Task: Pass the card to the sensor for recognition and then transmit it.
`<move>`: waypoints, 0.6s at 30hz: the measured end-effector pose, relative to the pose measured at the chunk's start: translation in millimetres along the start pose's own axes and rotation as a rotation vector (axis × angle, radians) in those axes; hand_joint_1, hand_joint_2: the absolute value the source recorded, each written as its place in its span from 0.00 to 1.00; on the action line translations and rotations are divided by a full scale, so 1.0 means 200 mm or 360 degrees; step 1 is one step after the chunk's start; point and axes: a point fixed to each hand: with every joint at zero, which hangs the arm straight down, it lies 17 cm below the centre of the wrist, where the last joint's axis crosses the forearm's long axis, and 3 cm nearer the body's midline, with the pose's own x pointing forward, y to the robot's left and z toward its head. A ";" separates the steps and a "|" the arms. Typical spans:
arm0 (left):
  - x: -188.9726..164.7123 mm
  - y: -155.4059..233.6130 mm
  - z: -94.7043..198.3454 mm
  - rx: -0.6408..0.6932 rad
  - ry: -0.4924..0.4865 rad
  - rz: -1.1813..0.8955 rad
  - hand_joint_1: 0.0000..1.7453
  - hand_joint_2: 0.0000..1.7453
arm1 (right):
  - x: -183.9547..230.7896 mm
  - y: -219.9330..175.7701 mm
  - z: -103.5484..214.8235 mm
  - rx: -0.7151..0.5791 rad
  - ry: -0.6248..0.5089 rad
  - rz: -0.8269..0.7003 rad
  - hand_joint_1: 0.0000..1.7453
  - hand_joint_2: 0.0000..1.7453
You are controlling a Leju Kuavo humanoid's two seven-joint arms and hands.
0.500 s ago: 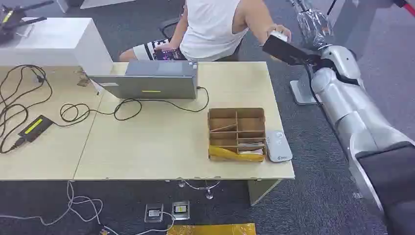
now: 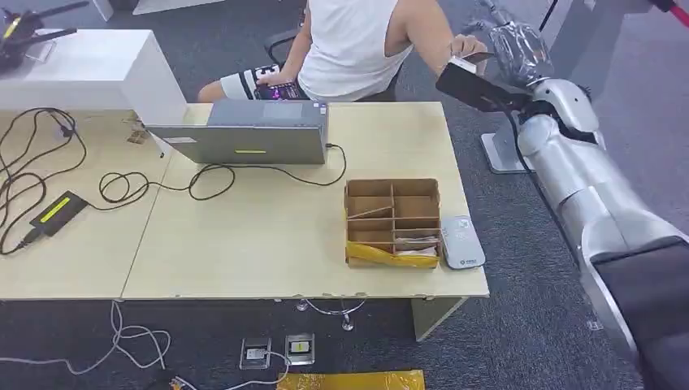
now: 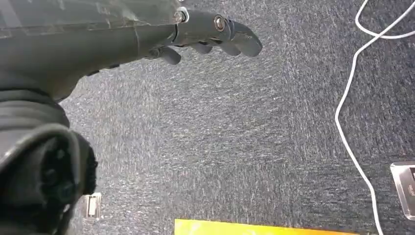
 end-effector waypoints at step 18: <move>0.01 -0.02 0.01 -0.0008 -0.0007 0.0018 0.00 0.00 | 0.00 0.04 0.02 0.0021 -0.0001 -0.0036 1.00 1.00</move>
